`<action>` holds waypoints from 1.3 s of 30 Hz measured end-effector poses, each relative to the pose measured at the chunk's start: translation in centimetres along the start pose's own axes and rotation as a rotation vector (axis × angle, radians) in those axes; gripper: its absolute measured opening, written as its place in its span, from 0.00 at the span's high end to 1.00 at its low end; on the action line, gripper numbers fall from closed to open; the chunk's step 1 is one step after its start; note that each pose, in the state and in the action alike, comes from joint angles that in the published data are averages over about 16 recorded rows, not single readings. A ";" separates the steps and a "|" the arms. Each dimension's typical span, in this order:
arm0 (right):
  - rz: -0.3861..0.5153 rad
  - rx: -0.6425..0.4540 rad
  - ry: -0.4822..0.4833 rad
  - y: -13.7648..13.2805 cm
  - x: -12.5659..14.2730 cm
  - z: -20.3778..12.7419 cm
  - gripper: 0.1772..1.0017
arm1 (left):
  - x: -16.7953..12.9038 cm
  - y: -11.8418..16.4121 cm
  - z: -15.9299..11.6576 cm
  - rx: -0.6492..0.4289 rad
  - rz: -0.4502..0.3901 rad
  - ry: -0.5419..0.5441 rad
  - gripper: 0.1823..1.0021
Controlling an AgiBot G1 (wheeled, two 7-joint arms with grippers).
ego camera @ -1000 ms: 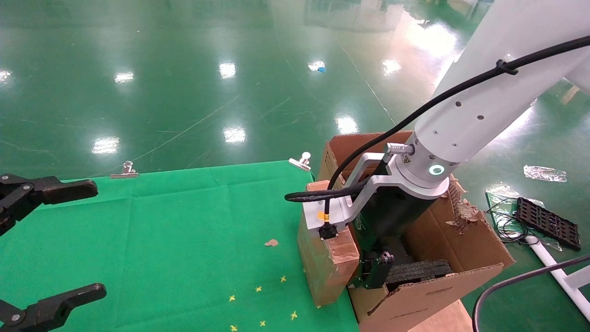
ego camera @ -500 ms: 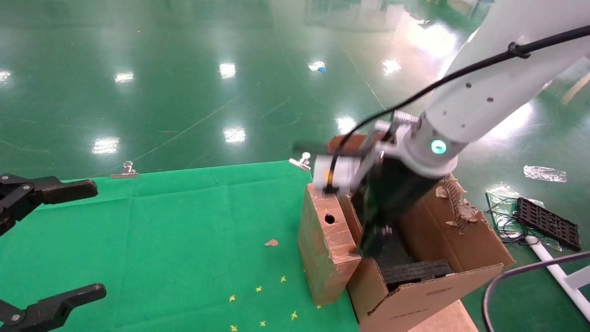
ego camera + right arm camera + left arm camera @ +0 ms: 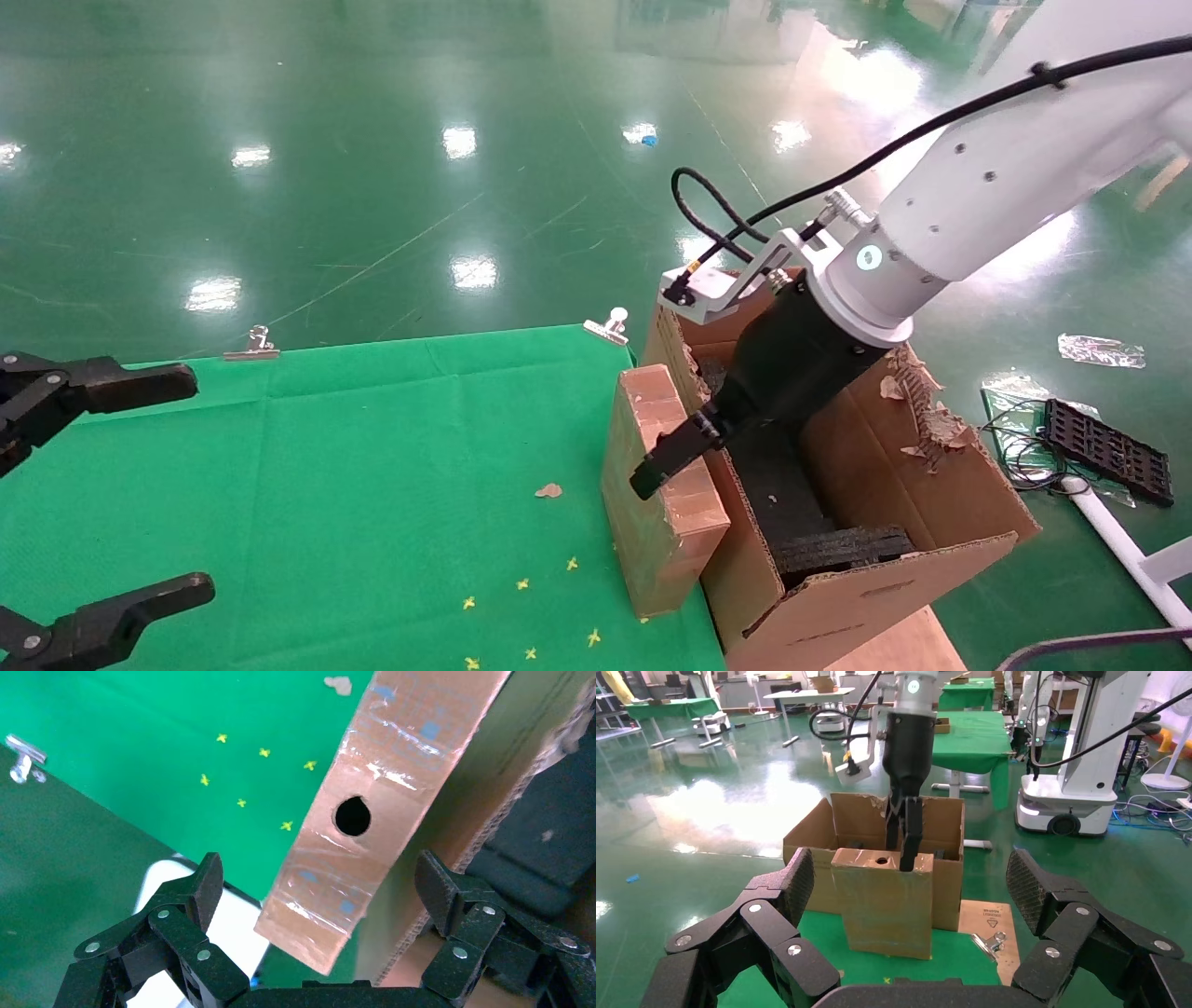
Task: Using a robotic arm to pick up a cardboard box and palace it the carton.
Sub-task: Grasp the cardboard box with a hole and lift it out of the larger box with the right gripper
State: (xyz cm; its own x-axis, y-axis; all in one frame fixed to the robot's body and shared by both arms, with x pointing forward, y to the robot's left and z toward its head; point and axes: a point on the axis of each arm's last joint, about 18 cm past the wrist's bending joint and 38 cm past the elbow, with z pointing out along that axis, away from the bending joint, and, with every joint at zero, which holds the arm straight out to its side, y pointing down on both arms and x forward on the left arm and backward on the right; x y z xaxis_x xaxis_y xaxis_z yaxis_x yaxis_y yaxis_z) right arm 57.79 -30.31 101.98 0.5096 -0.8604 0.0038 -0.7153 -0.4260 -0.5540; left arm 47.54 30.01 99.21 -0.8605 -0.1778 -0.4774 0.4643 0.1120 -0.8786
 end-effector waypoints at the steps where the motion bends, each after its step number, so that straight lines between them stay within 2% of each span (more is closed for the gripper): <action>1: 0.019 -0.003 -0.003 -0.1 0.2 0.3 0.00 | 0.0 0.0 0.0 0.000 0.000 0.000 0.00; 8: 0.082 -0.032 0.022 -0.7 0.9 2.5 0.00 | 0.0 0.0 0.0 0.000 0.000 0.000 0.00; 21: 0.078 -0.060 0.092 -1.7 0.8 4.0 0.02 | 0.0 0.0 0.0 0.000 0.000 0.000 0.00; 27: 0.080 -0.074 0.109 -1.5 0.8 4.2 0.07 | 0.0 0.0 0.0 0.000 0.000 0.000 0.01; 39: 0.089 -0.107 0.129 -0.5 1.2 4.7 0.29 | 0.0 0.0 0.0 0.000 0.000 0.000 0.08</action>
State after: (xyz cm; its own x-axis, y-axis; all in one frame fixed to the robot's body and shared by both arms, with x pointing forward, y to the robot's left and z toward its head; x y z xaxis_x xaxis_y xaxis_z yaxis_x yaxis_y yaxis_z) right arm 61.06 -29.82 98.33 0.3810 -0.9220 0.0694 -0.8054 -0.3678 -0.4649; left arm 47.54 30.01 99.21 -0.8605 -0.1778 -0.4774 0.4643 0.1120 -0.8786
